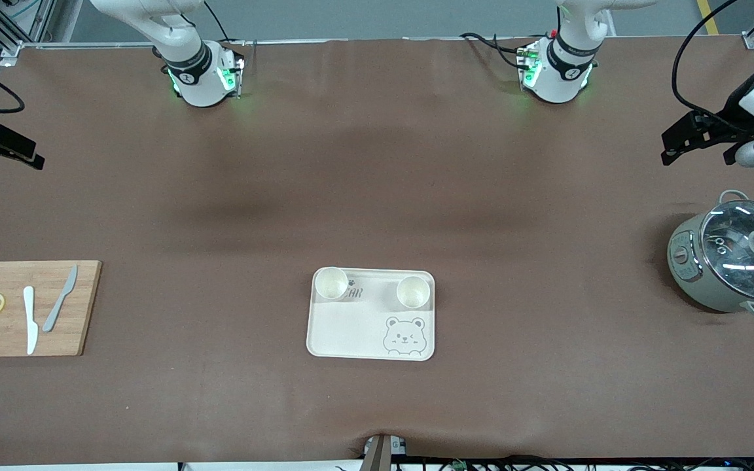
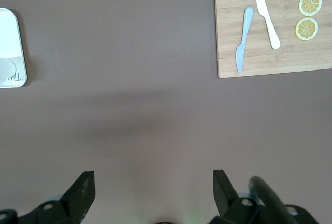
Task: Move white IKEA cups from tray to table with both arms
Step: 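Move the left gripper down to the cup on the bear tray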
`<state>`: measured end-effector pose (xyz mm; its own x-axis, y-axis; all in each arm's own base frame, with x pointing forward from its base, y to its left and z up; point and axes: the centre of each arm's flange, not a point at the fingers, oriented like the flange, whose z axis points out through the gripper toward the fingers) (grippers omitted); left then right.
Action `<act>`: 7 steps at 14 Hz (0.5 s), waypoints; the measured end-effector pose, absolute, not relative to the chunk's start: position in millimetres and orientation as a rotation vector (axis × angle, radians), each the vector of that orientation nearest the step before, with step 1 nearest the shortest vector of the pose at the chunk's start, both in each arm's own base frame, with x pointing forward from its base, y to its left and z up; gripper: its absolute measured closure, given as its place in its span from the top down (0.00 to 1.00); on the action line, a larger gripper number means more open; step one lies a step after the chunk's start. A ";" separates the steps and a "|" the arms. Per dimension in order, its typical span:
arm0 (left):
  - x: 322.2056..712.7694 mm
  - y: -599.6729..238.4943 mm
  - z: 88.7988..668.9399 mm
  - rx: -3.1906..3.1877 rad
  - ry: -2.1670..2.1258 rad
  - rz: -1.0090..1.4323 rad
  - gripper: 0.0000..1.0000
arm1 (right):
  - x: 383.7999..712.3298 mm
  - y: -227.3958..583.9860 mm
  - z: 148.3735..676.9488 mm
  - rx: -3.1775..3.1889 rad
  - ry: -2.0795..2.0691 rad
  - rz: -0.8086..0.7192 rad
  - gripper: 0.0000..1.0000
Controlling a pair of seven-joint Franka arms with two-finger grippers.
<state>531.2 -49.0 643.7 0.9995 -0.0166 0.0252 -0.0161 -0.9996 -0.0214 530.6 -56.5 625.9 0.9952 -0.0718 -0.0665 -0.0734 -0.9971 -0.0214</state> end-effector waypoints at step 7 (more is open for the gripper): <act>539.1 -50.6 641.9 -3.122 0.030 -0.037 1.00 | 530.6 -56.5 625.9 -3.114 0.113 0.102 1.00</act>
<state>539.1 -50.6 641.9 0.9995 -0.0196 0.0232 -0.0192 -0.9996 -0.0191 530.6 -56.5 625.9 0.9952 -0.0718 -0.0665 -0.0734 -0.9971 -0.0214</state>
